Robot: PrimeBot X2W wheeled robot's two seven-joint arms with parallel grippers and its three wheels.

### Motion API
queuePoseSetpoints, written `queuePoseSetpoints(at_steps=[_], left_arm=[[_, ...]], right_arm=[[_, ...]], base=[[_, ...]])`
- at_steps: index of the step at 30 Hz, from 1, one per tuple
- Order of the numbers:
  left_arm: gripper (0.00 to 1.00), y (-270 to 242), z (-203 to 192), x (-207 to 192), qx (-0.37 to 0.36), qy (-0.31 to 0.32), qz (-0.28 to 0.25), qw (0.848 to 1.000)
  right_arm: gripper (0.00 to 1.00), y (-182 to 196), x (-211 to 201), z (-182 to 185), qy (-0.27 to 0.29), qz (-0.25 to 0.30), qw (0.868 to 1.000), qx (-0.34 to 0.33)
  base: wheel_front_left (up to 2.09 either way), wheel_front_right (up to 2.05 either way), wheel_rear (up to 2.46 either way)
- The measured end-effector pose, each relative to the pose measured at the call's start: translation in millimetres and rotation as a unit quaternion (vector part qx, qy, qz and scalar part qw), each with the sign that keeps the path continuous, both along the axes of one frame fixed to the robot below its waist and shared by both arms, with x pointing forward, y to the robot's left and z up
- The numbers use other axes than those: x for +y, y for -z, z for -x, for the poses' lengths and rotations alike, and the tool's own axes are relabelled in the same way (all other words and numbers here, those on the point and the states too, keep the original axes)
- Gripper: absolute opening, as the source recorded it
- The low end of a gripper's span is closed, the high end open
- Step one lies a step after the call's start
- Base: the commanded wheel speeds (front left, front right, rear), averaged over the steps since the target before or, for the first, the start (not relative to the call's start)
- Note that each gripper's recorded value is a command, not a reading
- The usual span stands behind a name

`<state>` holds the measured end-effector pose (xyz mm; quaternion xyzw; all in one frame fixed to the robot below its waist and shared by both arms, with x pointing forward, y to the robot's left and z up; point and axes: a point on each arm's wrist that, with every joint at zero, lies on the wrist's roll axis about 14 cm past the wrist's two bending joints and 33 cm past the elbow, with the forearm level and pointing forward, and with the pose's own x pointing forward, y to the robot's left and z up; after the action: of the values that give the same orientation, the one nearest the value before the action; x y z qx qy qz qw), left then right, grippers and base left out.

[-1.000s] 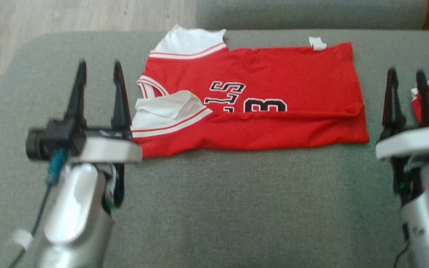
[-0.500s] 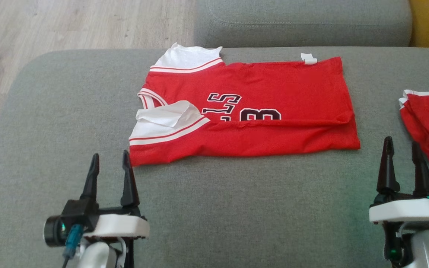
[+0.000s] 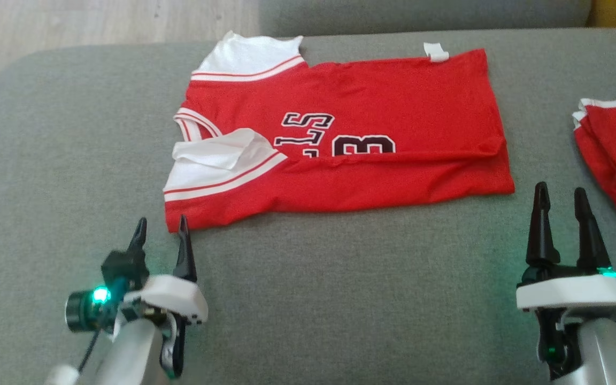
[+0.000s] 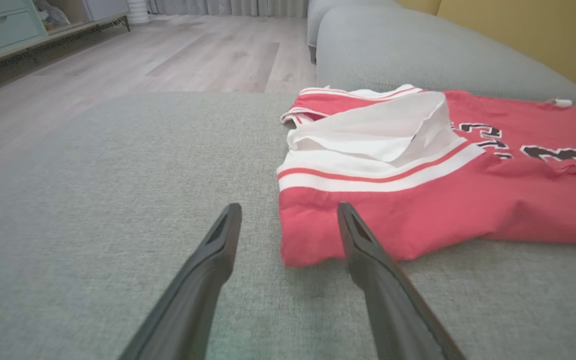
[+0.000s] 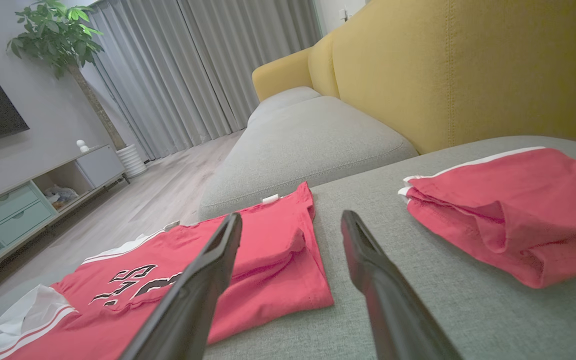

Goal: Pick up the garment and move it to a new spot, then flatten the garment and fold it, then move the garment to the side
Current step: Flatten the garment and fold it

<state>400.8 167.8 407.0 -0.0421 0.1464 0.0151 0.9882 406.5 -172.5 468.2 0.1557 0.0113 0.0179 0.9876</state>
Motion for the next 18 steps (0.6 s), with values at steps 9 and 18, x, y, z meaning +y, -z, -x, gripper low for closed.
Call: queuePoseSetpoints(at_steps=[9,18], left_arm=[[1.00,45.1,-22.4,3.0,0.105,0.017,-0.025,0.994],[0.75,55.6,-37.9,-9.9,0.139,0.051,-0.032,0.988]], right_arm=[[1.00,11.4,-8.4,-7.3,0.013,-0.004,1.000,0.014],[1.00,13.4,-15.3,-8.5,0.023,-0.006,1.000,0.016]], base=[[0.00,0.00,0.00],[0.00,0.00,0.00]])
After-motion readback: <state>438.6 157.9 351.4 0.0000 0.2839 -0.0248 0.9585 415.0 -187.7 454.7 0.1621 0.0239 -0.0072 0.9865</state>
